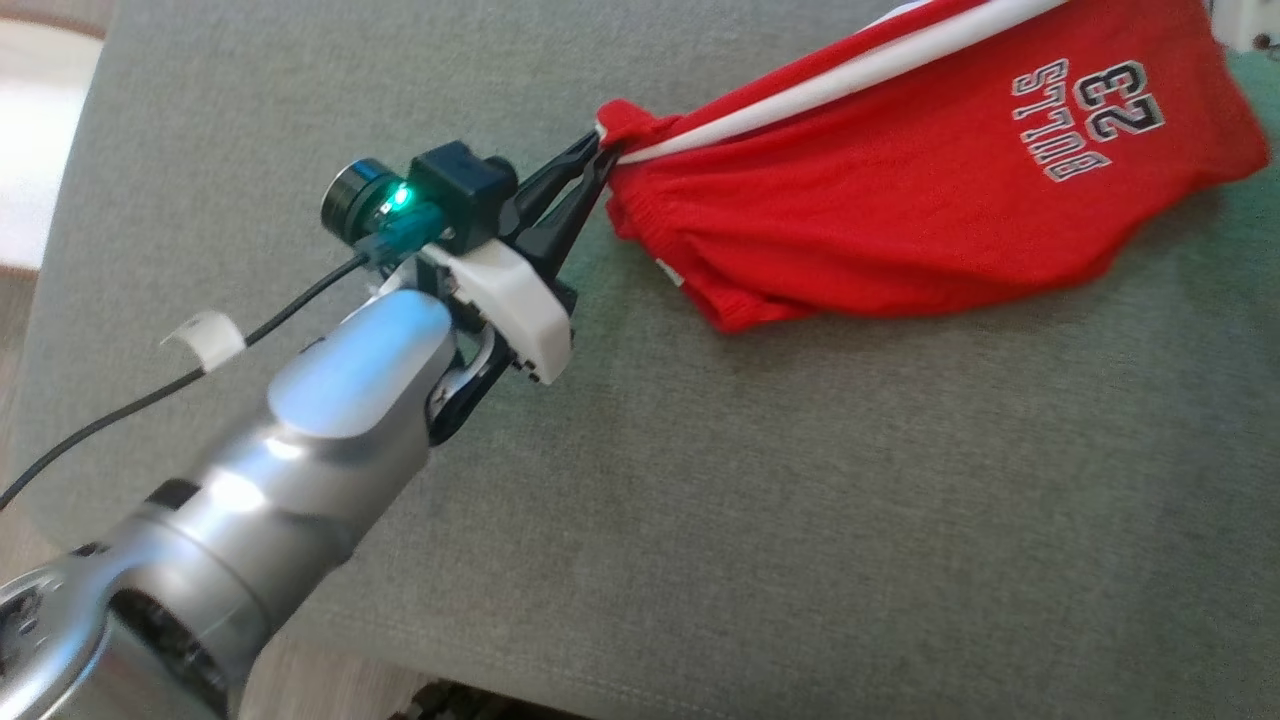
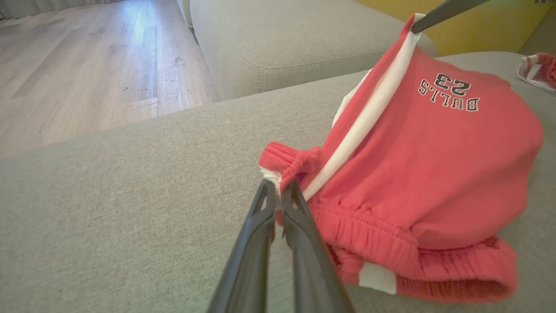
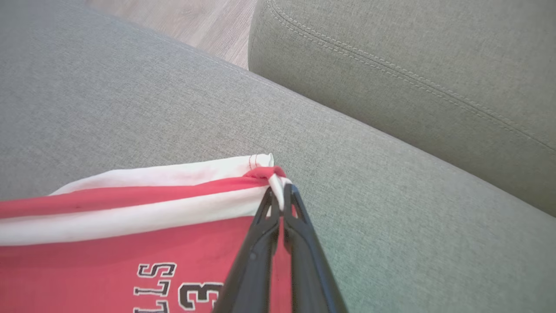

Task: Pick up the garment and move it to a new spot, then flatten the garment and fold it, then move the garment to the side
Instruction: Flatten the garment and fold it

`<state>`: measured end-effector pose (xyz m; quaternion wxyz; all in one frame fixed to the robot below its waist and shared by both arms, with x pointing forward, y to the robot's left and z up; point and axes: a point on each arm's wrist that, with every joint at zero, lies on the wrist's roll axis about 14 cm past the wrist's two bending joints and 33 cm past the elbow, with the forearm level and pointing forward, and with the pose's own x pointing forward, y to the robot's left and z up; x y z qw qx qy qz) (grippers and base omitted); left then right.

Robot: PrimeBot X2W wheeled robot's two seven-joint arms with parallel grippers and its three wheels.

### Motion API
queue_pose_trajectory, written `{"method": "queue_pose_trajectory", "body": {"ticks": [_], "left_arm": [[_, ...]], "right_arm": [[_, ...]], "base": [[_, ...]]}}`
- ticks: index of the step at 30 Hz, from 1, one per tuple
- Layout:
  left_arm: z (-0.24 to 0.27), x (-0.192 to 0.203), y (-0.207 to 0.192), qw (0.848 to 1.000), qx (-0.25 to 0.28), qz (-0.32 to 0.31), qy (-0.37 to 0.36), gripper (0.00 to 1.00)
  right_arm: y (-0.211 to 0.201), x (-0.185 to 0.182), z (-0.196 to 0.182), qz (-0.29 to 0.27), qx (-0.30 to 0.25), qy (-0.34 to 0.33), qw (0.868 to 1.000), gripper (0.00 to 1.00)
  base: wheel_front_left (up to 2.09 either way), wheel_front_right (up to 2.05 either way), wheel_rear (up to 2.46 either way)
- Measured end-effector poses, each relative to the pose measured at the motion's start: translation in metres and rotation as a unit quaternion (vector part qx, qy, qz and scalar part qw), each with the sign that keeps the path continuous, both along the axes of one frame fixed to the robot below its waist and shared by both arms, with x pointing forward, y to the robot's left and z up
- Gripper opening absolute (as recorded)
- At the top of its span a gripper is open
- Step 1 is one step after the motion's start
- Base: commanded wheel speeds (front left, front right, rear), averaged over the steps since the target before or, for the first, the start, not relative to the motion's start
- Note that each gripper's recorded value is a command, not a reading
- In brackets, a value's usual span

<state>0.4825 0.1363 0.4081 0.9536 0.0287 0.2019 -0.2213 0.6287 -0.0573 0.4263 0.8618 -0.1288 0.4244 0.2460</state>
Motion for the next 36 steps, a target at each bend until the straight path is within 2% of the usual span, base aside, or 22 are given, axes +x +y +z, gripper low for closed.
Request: {"method": "queue_pose_trajectory", "body": {"ticks": [4, 5, 6, 7, 15, 20, 23, 27, 30, 34, 36], "left_arm": [[-0.009, 0.003, 0.003, 1.000, 0.003, 0.009, 0.009, 0.00], [-0.012, 0.003, 0.005, 1.000, 0.004, 0.011, 0.012, 0.07], [-0.014, 0.002, 0.006, 1.000, 0.006, 0.014, 0.015, 0.49], [-0.016, 0.003, 0.008, 1.000, 0.007, 0.017, 0.016, 1.00], [-0.012, 0.007, 0.013, 1.000, 0.012, 0.024, 0.008, 1.00], [0.014, 0.015, 0.016, 0.999, 0.002, 0.039, -0.027, 1.00], [0.044, 0.024, 0.024, 0.995, -0.019, 0.069, -0.070, 1.00], [0.075, 0.020, 0.029, 0.988, -0.040, 0.093, -0.117, 1.00], [0.091, 0.005, 0.029, 0.981, -0.057, 0.114, -0.147, 1.00], [0.115, -0.010, 0.020, 0.971, -0.089, 0.125, -0.182, 1.00], [0.122, -0.019, 0.015, 0.968, -0.103, 0.127, -0.191, 1.00]], "right_arm": [[0.009, 0.004, -0.021, 0.009, -0.011, 0.012, 1.000, 0.00], [0.011, 0.004, -0.025, 0.014, -0.013, 0.010, 1.000, 0.57], [0.013, 0.006, -0.027, 0.017, -0.014, 0.001, 1.000, 1.00], [0.014, 0.008, -0.028, 0.018, -0.011, -0.005, 1.000, 1.00], [0.014, 0.021, -0.004, 0.007, 0.028, -0.074, 0.997, 1.00], [0.014, 0.024, 0.038, 0.002, 0.078, -0.150, 0.986, 1.00], [0.016, 0.019, 0.069, 0.000, 0.120, -0.203, 0.972, 1.00], [0.019, -0.004, 0.096, -0.005, 0.177, -0.251, 0.952, 1.00], [0.002, -0.027, 0.127, -0.031, 0.227, -0.313, 0.922, 1.00], [-0.019, -0.059, 0.143, -0.027, 0.224, -0.373, 0.900, 1.00], [-0.034, -0.075, 0.142, -0.048, 0.236, -0.387, 0.890, 1.00]], "base": [[0.00, 0.00, 0.00], [0.00, 0.00, 0.00], [0.00, 0.00, 0.00], [0.00, 0.00, 0.00], [0.00, 0.00, 0.00], [0.00, 0.00, 0.00], [0.00, 0.00, 0.00], [0.00, 0.00, 0.00], [0.00, 0.00, 0.00], [0.00, 0.00, 0.00], [0.00, 0.00, 0.00]]}}
